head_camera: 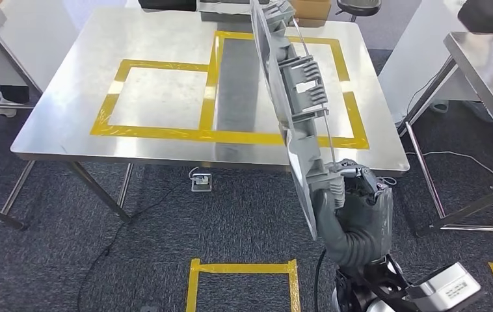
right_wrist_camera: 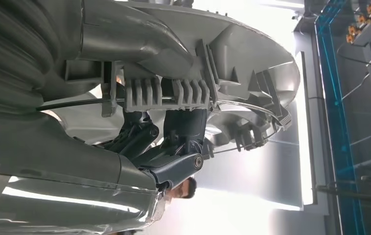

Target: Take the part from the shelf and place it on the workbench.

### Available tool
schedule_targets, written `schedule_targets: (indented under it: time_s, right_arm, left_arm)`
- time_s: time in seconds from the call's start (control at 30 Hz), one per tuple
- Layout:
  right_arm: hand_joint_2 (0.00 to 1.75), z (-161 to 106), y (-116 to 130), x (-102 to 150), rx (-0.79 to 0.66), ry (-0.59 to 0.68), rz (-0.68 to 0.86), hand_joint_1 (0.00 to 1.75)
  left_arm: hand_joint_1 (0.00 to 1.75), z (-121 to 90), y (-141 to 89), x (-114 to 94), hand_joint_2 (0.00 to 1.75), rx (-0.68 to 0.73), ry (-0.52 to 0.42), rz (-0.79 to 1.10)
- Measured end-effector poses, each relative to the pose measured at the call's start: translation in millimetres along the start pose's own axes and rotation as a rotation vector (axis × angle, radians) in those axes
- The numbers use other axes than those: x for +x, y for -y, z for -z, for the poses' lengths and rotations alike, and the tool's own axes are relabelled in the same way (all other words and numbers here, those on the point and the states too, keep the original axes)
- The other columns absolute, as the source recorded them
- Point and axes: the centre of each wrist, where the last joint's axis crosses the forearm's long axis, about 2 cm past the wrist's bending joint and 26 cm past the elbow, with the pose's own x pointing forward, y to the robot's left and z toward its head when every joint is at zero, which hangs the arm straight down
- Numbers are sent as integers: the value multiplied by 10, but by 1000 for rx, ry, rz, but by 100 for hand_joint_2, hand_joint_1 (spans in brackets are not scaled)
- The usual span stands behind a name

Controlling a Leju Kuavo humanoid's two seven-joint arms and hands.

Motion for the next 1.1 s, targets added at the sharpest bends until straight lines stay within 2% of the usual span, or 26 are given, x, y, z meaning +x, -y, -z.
schedule_targets:
  time_s: [1.1]
  right_arm:
    - [175,25,6,-13,1,1,8,175]
  left_arm:
    - [0,0,0,2,175,-2,6,-1]
